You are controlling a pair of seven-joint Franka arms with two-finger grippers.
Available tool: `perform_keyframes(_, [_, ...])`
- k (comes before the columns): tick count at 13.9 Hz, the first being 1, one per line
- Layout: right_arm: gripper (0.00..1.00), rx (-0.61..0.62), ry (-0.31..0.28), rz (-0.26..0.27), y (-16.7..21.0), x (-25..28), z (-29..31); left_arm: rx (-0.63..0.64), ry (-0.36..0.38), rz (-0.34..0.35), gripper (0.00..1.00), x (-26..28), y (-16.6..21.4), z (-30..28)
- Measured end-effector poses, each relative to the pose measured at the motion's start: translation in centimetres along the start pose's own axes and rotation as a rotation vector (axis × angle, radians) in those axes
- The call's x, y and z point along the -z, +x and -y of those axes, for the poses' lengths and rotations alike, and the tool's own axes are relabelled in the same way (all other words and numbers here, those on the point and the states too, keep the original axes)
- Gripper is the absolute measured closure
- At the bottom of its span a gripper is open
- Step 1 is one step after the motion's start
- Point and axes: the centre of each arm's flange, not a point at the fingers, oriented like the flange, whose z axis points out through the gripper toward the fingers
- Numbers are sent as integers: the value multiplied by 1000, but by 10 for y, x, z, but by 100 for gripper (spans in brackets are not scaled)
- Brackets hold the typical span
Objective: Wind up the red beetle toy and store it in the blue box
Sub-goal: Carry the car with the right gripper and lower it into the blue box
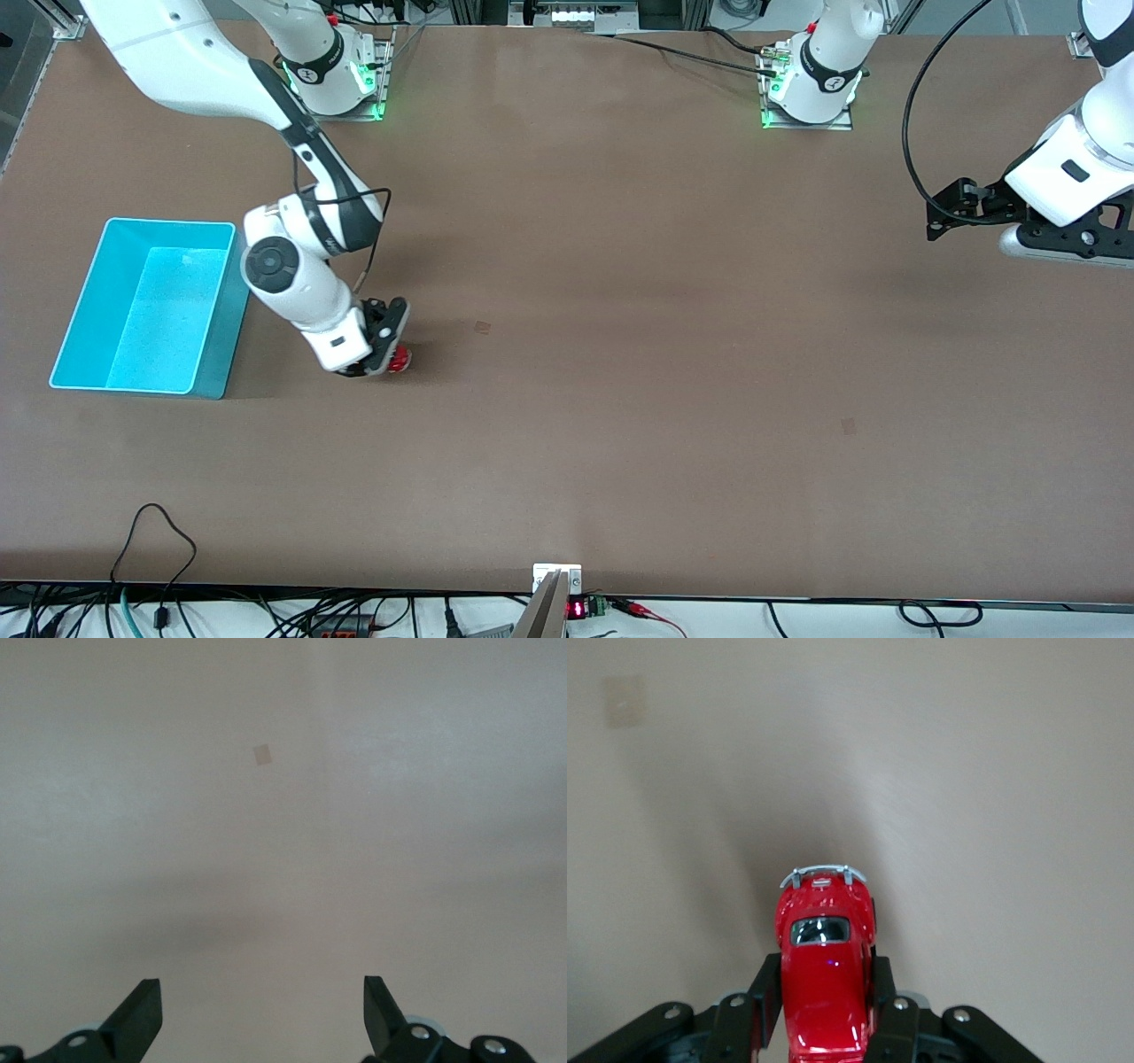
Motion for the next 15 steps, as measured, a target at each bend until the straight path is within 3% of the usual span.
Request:
perform_keyframes(3, [56,-226,-51,41,-29,60,-25,0,0,4,0,-2,1,0])
perform_keyframes(7, [56,-481,-107,97,-127,121,-77,0,0,6,0,-3,1,1])
perform_keyframes(11, [56,-737,-84,149,-232,150,-105,1,0,6,0,-3,1,1])
perform_keyframes(15, [56,-909,-63,198,-318,156,-112,2,0,6,0,-3,1,2])
